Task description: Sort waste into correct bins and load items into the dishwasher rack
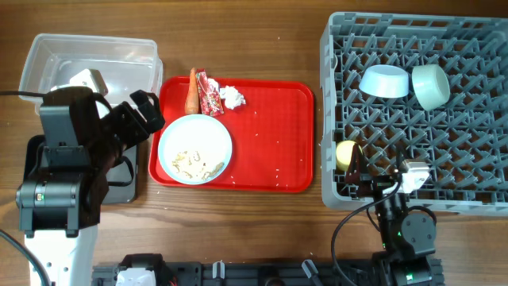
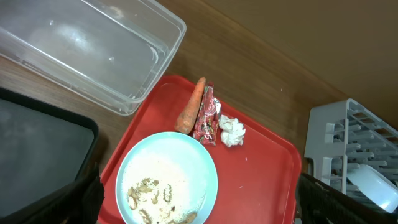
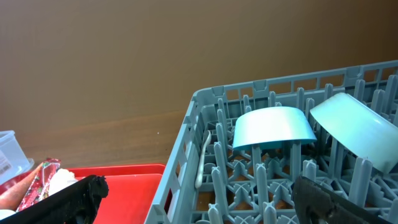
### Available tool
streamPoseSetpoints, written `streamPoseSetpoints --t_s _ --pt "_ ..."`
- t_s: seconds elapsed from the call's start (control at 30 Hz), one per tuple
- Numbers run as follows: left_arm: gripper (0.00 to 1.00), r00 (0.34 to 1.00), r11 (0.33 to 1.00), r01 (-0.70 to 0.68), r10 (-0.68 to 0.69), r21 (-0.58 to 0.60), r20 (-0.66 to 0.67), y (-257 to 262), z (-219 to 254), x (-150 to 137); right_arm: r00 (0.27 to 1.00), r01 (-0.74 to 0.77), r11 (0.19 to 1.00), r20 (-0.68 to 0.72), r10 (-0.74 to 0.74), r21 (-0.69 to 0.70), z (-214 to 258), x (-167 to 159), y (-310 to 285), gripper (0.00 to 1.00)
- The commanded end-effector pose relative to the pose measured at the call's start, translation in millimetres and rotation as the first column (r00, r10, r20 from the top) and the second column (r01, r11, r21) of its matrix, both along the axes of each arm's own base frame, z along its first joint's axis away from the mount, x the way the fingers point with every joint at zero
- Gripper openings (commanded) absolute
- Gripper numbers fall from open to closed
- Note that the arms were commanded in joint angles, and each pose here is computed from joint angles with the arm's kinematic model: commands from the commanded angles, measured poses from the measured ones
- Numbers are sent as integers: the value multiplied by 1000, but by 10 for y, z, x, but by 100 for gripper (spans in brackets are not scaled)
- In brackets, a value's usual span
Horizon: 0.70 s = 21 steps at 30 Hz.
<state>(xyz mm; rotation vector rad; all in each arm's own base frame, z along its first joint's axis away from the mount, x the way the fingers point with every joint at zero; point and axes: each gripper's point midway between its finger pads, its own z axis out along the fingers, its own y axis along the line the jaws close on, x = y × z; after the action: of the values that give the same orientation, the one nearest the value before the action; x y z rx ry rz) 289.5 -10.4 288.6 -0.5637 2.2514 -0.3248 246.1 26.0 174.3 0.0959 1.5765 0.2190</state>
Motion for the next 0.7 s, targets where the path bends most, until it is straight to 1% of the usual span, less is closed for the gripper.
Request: streamPoseSetpoints --t_s 0.0,0.33,0.37,0.4,0.47,0.5,0.57,0.63,0.67 --pt "100 1000 1000 -20 20 7 20 32 73 12 1000 -11 1000 14 11 13 33 -6 13 100" --pt "100 1000 1000 -15 15 0 19 18 73 11 1000 -11 1000 14 11 13 33 -6 13 100" --pt "100 1000 999 10 -9 -44 18 -64 76 6 1000 -11 1000 14 11 13 33 -6 13 100" --pt "100 997 990 71 -68 -124 25 -231 105 0 1000 -11 1000 14 11 13 33 -6 13 100" --pt "100 984 970 166 -152 -180 90 -441 210 147 1000 -11 1000 14 11 13 33 -6 13 100" --pt "100 980 966 191 -178 -177 84 -519 168 224 1000 -11 1000 14 11 13 33 -6 13 100" --pt "100 980 970 197 -199 -139 3 -648 -106 398 1000 -11 1000 14 11 13 33 -6 13 100" --pt "100 974 980 193 -197 -44 -110 -779 -535 619 1000 -11 1000 14 11 13 33 -6 13 100" --pt "99 961 972 235 -232 6 -154 -906 -759 734 1000 -11 1000 14 11 13 33 -6 13 100"
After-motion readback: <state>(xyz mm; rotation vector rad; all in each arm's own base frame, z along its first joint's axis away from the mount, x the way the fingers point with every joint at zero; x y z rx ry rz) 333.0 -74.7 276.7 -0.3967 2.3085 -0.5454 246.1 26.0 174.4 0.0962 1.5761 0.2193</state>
